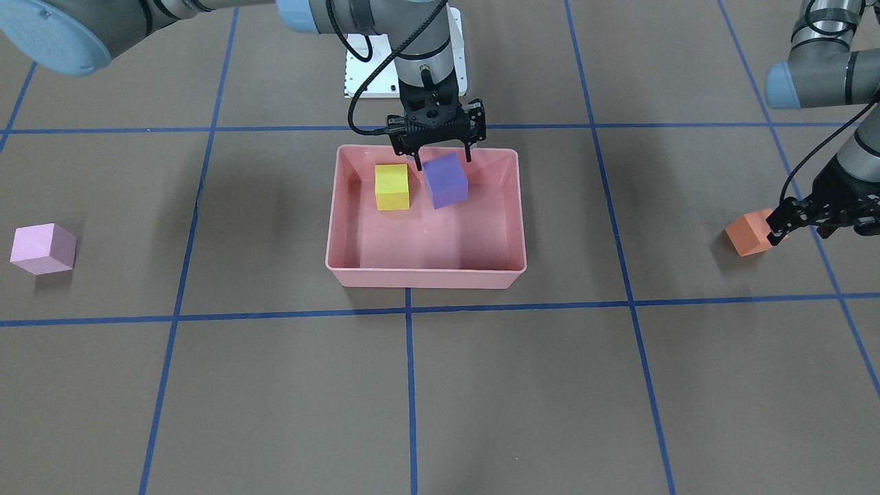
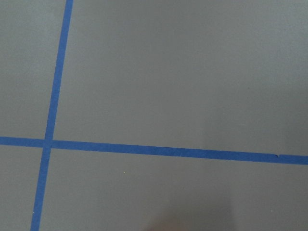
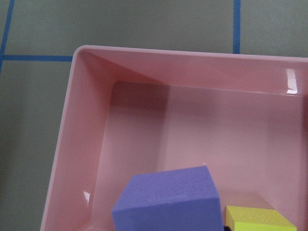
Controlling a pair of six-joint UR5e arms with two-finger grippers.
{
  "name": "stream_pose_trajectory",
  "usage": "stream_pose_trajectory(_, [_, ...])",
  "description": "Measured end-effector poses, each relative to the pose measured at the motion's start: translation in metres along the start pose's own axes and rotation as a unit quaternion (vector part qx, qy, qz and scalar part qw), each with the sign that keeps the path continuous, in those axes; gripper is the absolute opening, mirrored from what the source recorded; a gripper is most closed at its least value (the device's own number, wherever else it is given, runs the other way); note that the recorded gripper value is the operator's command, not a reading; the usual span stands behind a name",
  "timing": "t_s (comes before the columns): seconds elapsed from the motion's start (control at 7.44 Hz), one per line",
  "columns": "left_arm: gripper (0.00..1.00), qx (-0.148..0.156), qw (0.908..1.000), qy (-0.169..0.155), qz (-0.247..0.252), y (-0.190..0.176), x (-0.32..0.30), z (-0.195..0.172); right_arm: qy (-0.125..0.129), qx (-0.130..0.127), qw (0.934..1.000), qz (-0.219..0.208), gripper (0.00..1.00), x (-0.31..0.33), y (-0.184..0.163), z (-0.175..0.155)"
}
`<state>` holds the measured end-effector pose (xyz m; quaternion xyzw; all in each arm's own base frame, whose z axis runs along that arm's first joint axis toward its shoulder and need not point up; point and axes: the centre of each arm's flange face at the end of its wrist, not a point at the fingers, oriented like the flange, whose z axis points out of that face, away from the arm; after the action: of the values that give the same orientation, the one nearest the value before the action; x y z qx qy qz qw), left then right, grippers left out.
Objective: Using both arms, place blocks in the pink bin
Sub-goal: 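Lower the purple cube into the bin and open the right gripper, then grasp the orange cube with the left gripper while the right gripper withdraws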
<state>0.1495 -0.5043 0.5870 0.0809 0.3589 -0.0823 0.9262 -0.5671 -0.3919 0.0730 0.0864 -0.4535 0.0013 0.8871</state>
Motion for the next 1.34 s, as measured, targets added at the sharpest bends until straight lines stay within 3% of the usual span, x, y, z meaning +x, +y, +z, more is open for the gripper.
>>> stream_pose_trajectory(0.67, [0.99,-0.006,0.9999,-0.013,0.002,0.035,0.01,0.03,-0.013,0.011,0.9999,-0.001,0.99,0.003,-0.005,-0.026])
stream_pose_trajectory(1.08, [0.99,-0.012,0.9998,-0.014,0.005,0.053,0.018,0.044,0.024,0.018,0.9993,-0.024,0.99,0.049,-0.026,-0.072])
stream_pose_trajectory(1.34, [0.94,-0.016,0.9997,-0.018,0.008,0.058,0.017,0.049,0.049,0.004,0.9981,-0.037,0.99,0.137,-0.066,-0.099])
